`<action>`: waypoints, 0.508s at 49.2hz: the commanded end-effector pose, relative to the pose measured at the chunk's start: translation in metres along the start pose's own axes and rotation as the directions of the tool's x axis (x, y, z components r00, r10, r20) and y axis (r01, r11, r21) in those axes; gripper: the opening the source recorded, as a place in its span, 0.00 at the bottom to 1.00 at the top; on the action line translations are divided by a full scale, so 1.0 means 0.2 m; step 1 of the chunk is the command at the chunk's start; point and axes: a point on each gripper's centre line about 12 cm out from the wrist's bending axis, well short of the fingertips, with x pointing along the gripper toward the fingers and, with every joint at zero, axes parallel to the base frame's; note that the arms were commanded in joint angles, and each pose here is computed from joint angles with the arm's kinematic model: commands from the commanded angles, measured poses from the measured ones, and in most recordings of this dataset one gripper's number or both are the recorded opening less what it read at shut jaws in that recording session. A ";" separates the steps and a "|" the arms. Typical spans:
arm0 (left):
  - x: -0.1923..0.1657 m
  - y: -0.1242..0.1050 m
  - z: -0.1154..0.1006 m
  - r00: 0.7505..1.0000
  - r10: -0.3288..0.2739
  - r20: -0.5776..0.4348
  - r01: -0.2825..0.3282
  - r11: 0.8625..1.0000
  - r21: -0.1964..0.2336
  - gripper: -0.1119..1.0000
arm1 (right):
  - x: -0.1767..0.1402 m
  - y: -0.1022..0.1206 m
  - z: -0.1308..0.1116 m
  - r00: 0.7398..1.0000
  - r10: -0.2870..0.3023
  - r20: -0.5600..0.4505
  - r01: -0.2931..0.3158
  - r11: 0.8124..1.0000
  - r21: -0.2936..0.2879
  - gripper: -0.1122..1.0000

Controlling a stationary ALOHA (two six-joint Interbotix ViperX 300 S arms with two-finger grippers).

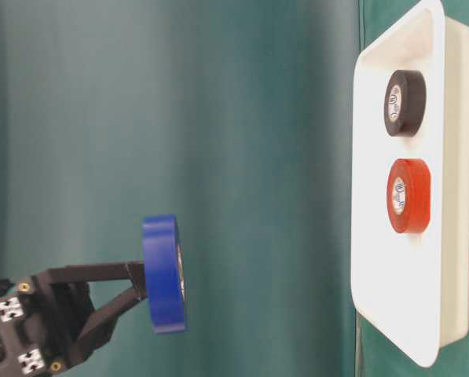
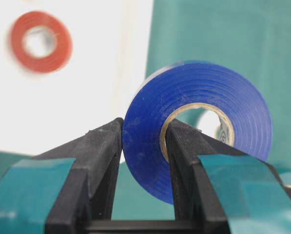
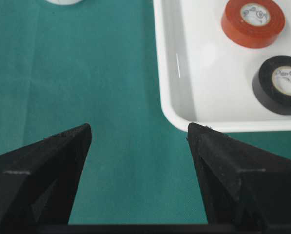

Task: Pick up the tape from a random location and place it into the white case.
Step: 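Lift the blue tape roll and carry it to the tray's left end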

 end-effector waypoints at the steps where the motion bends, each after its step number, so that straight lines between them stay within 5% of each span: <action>1: -0.08 0.10 0.01 0.999 0.031 0.044 -0.029 0.999 -0.046 0.30 | 0.00 0.01 0.05 1.000 0.004 0.024 -0.004 1.000 -0.002 0.78; 12: -0.07 0.32 -0.02 0.995 0.096 0.037 -0.090 0.984 -0.151 0.30 | 0.00 0.01 0.05 1.000 0.003 0.024 -0.003 1.000 -0.004 0.78; 25: -0.06 0.47 -0.04 0.990 0.137 0.033 -0.126 0.969 -0.214 0.30 | 0.00 0.01 0.05 1.000 0.002 0.023 -0.002 1.000 -0.007 0.78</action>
